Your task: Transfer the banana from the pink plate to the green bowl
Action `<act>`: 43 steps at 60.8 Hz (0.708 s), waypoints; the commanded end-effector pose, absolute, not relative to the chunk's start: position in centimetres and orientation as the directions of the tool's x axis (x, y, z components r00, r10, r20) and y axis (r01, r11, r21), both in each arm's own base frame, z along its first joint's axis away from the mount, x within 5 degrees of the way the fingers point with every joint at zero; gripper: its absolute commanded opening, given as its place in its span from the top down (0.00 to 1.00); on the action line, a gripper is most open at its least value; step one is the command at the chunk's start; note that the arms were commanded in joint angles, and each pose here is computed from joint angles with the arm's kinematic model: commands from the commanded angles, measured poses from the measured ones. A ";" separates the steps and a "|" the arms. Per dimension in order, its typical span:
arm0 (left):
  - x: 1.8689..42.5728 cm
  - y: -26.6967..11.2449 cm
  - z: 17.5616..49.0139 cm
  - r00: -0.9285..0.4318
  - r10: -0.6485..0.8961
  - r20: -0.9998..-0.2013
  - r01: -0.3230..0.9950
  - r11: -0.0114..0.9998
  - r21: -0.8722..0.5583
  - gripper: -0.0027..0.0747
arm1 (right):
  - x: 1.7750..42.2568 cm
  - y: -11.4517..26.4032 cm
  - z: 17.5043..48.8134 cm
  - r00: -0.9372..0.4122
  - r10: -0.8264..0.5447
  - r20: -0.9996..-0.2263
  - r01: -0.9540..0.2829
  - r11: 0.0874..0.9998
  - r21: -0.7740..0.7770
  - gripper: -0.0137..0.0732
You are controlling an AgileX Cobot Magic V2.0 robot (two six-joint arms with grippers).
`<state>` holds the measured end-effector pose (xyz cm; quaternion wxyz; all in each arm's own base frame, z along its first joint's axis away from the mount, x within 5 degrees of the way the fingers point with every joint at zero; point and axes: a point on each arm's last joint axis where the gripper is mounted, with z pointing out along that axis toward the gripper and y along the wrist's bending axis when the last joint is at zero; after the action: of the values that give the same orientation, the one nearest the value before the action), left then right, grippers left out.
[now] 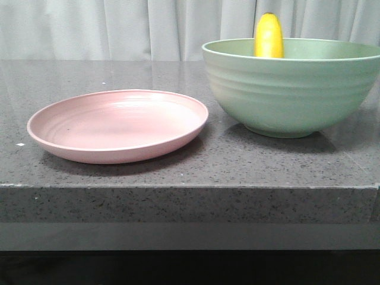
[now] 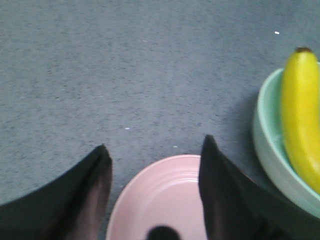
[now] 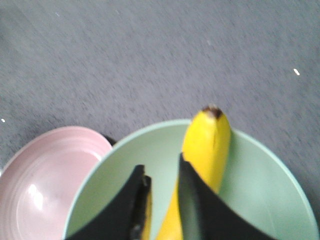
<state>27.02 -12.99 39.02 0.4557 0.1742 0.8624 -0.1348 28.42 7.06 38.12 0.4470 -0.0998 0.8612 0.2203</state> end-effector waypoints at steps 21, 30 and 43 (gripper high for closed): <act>25.9 -5.2 40.8 -0.435 0.007 -0.901 0.185 0.979 -0.082 0.99 | 23.9 4.4 41.9 -0.510 0.012 -0.860 -0.224 0.963 0.146 0.92; 22.1 -4.4 39.4 -0.398 0.001 -0.917 0.183 0.980 -0.078 0.99 | 20.7 3.8 40.3 -0.440 0.044 -0.897 -0.205 0.968 0.148 0.92; 15.6 -3.1 36.2 -0.285 -0.024 -0.958 0.184 0.980 -0.079 0.99 | 15.5 2.6 36.1 -0.254 0.101 -0.962 -0.167 0.975 0.146 0.92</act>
<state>17.51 -3.56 35.50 0.5287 0.0615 0.8431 -0.0767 17.41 3.35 35.64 0.5217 -0.0406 0.8445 0.1137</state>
